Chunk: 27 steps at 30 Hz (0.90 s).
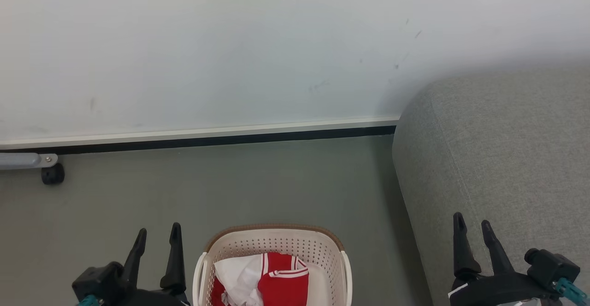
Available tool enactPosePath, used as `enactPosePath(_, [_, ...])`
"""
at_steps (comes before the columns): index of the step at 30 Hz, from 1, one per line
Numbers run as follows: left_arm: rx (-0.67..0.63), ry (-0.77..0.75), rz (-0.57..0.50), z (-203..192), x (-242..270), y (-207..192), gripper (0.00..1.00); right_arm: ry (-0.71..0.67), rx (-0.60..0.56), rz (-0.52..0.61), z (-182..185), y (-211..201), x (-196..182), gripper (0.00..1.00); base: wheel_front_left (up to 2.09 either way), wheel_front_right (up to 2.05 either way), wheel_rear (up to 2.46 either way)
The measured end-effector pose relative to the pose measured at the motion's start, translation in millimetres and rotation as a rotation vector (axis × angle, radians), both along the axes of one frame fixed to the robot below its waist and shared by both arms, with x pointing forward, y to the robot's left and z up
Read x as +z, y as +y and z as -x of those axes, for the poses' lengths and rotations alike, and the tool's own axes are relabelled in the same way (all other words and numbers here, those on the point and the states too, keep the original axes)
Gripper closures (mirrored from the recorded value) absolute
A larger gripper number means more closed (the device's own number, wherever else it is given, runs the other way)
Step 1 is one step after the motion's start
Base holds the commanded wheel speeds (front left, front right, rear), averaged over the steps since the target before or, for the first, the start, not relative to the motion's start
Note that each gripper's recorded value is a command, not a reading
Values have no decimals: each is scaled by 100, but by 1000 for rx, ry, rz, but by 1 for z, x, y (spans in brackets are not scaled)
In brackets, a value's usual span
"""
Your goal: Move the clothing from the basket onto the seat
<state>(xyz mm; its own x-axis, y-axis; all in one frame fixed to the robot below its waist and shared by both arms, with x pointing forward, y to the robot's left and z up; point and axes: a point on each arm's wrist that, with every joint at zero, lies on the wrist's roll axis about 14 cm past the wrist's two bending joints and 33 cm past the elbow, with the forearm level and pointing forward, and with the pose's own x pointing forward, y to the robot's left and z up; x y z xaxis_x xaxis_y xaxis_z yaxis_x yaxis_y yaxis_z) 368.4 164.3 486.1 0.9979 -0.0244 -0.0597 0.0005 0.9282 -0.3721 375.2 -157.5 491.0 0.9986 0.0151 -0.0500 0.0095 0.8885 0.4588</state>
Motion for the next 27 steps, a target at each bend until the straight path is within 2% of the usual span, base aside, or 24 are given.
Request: enactPosePath(27, [-57, -141, -351, 14, 18, -15, 0, -144, 77, 344, 13, 24, 19, 0, 0, 0, 0])
